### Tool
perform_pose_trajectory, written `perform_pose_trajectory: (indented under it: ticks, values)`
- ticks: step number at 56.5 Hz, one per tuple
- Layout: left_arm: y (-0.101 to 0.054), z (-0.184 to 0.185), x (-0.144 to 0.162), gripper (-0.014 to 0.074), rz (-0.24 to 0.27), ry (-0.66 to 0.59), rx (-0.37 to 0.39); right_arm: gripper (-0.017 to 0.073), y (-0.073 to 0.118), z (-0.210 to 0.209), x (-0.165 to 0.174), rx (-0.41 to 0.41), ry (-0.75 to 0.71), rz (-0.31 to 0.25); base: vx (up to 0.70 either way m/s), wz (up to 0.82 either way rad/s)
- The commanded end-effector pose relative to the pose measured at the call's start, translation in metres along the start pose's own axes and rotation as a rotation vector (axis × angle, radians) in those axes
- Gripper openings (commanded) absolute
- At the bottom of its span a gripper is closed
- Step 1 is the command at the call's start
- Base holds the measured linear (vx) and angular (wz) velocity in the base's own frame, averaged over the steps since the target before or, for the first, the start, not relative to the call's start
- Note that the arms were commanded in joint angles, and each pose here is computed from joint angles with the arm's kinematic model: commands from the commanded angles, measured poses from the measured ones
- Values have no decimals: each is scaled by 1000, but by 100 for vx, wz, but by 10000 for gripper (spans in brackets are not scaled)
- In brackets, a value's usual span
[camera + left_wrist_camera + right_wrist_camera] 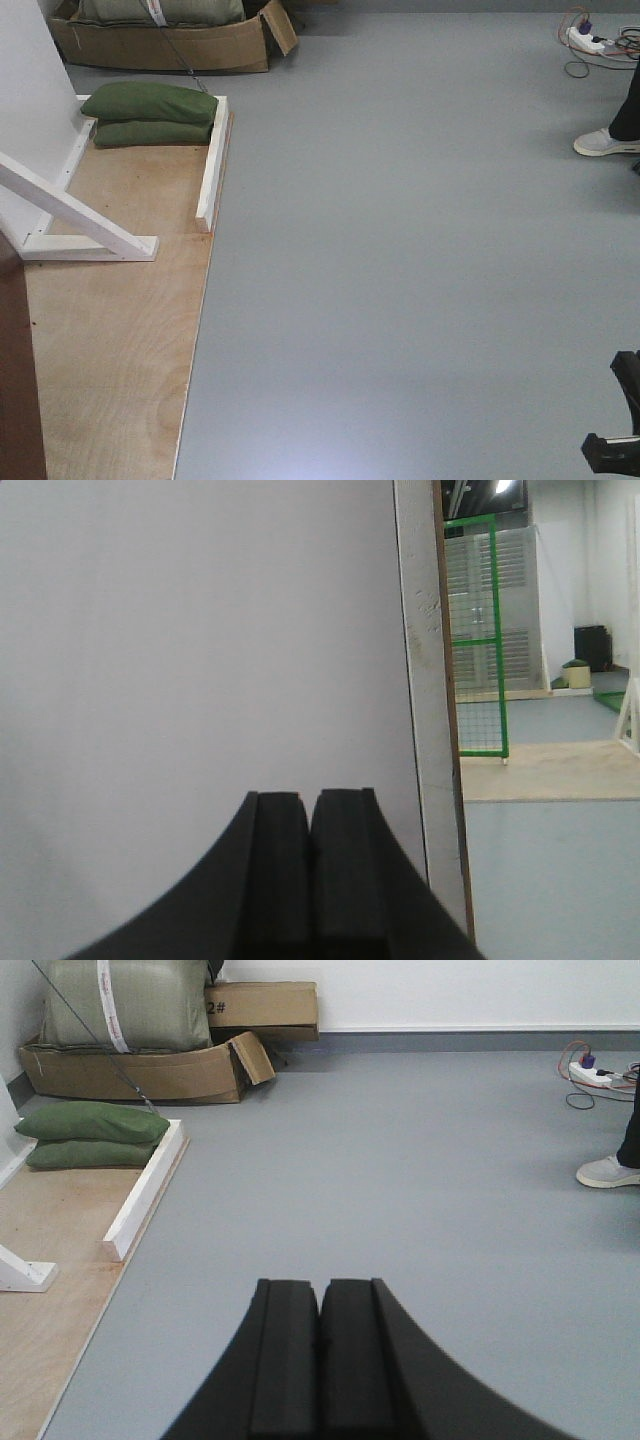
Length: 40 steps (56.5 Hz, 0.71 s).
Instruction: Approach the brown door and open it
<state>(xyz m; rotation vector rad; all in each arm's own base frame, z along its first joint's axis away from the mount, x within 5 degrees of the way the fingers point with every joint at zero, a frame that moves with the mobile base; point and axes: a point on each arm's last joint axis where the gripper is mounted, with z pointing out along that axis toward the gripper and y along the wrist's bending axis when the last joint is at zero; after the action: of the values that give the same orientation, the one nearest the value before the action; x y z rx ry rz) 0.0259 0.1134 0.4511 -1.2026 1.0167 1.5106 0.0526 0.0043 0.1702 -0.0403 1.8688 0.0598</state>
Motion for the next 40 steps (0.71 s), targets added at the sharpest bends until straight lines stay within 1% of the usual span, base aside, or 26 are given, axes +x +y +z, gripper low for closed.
perform_pose_trajectory:
  ticks: [1, 9, 16, 20, 27, 33, 40]
  values:
    - [2, 3, -10, 36, 19, -68, -63, 0, 0, 0, -6, 5, -78, -10, 0, 0]
    - [7, 5, -8, 36, 19, -47, -96, 0, 0, 0, -6, 5, -78, -10, 0, 0]
    - [12, 8, -7, 36, 33, -44, -149, 0, 0, 0, -6, 5, -78, -10, 0, 0]
    - [15, 10, -7, 36, 41, -46, -164, 0, 0, 0, -6, 5, -78, -10, 0, 0]
    - [10, 16, -2, 36, 68, -18, -187, 0, 0, 0, -6, 5, -78, -10, 0, 0]
    - [10, 20, 3, 36, 70, 25, -209, 0, 0, 0, -6, 5, -78, -10, 0, 0]
    - [3, 25, 7, 36, 85, 39, -182, 0, 0, 0, -6, 5, -78, -10, 0, 0]
